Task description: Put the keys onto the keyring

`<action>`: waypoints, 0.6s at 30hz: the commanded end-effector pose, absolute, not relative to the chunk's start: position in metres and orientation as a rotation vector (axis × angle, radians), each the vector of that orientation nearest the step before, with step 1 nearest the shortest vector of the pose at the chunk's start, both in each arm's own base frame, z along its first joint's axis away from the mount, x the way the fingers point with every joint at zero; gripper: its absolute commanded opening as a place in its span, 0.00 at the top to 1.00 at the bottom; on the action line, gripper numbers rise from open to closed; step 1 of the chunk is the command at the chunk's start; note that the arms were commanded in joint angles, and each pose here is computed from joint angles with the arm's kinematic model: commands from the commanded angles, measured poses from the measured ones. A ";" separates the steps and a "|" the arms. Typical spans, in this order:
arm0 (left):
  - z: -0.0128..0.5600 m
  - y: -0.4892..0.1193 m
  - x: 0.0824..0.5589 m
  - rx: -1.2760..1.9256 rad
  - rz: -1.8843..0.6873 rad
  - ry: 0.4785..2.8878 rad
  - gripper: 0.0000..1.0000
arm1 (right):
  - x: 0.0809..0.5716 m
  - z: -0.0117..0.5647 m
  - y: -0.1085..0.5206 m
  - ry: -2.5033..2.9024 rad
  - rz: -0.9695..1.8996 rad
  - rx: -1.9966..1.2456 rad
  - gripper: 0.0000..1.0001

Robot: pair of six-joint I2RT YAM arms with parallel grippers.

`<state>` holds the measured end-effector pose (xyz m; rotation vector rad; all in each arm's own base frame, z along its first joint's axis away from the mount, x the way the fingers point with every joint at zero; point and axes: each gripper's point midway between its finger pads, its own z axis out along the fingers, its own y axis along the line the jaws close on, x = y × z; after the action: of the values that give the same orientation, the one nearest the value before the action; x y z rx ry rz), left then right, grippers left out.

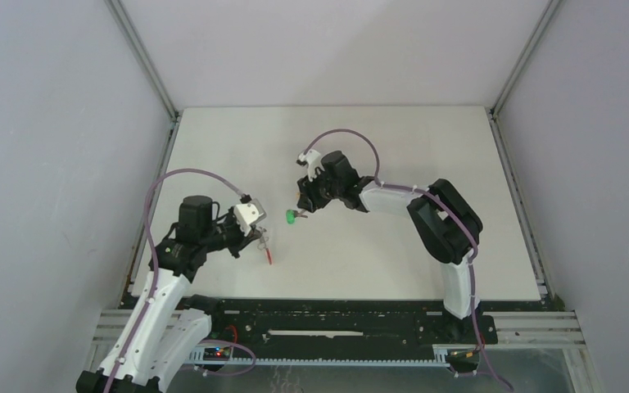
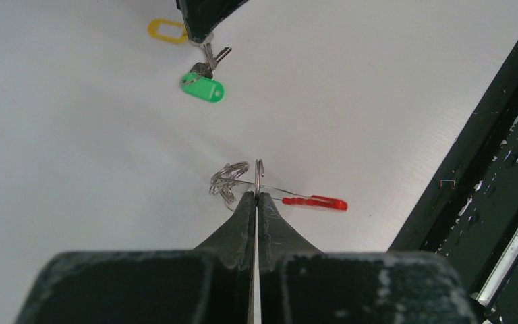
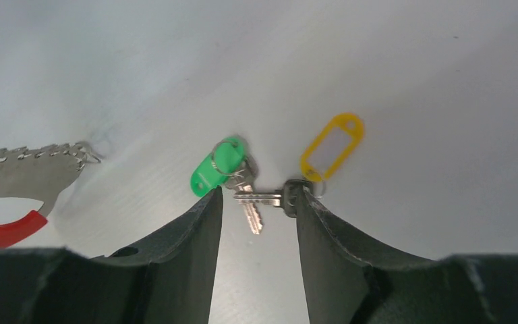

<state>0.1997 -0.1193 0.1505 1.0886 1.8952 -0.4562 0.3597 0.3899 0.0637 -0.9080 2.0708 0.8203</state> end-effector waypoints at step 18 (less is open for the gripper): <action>0.154 -0.125 0.187 1.074 -0.536 1.899 1.00 | 0.363 0.043 0.435 2.050 0.624 -1.084 0.51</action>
<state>0.1906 -0.1212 0.1479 1.0880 1.9163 -0.4967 0.3536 0.4314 0.0329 -1.0752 2.0831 0.6792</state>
